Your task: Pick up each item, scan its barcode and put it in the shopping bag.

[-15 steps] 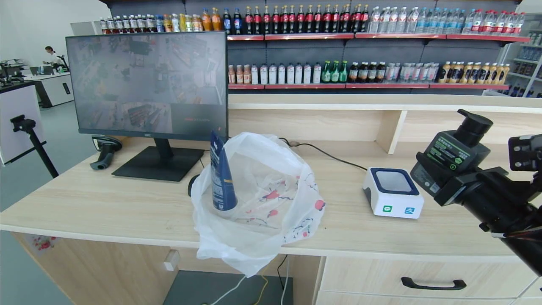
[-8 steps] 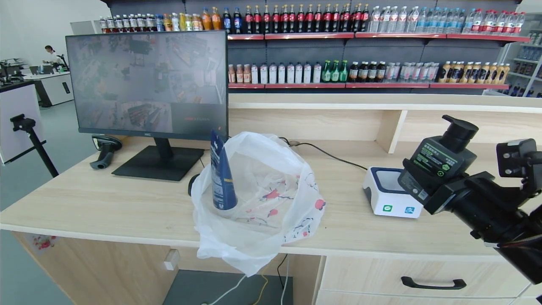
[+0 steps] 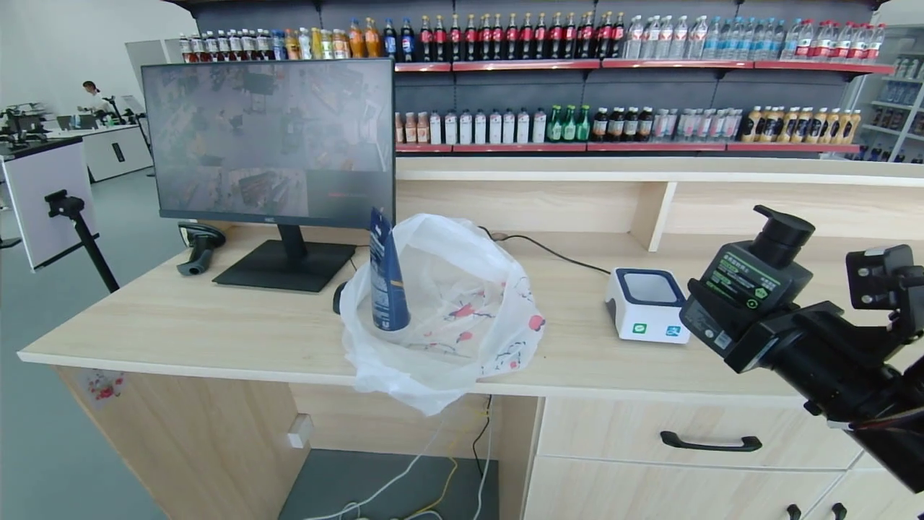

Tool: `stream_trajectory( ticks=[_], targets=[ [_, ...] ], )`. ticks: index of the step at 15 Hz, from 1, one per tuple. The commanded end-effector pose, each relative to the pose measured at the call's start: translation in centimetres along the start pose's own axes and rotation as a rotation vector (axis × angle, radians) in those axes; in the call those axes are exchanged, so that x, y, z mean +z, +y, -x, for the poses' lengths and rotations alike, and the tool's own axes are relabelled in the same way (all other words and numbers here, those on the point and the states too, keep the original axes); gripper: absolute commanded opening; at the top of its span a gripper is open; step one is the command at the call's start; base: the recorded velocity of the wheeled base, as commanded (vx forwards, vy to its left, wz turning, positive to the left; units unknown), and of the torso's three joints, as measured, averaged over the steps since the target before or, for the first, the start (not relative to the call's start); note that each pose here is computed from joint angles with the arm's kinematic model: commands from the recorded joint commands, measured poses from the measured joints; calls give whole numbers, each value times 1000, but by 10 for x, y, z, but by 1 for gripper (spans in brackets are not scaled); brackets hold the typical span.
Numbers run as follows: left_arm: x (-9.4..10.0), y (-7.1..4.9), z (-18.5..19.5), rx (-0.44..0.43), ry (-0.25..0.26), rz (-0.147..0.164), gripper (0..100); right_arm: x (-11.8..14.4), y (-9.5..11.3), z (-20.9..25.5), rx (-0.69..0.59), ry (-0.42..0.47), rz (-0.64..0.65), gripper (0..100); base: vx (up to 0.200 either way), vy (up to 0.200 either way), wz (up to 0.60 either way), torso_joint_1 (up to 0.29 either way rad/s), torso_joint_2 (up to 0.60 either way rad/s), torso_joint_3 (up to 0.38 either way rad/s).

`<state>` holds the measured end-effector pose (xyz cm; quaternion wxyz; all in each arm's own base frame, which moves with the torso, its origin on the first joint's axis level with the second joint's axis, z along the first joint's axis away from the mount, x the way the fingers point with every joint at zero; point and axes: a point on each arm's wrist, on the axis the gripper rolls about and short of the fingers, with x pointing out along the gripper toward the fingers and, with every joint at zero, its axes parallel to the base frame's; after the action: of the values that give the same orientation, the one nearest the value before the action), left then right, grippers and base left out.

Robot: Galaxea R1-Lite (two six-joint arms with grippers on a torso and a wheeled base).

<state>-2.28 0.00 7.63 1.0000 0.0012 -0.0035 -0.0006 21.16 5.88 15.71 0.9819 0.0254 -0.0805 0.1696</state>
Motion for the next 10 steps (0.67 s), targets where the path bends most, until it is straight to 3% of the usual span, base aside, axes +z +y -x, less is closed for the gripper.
stream_trajectory(
  ticks=[1,6,10],
  targets=[
    [0,0,0,0,-1,1,100,0,0,-1,0,-2,-1,0,0,200,0,7,-7,7],
    [0,0,0,1,-1,2,100,-1,0,-1,1,5,0,0,0,200,0,8,2,0],
    [0,0,0,0,-1,-1,100,-6,0,-5,1,21,-1,0,0,0,0,0,0,0]
  ],
)
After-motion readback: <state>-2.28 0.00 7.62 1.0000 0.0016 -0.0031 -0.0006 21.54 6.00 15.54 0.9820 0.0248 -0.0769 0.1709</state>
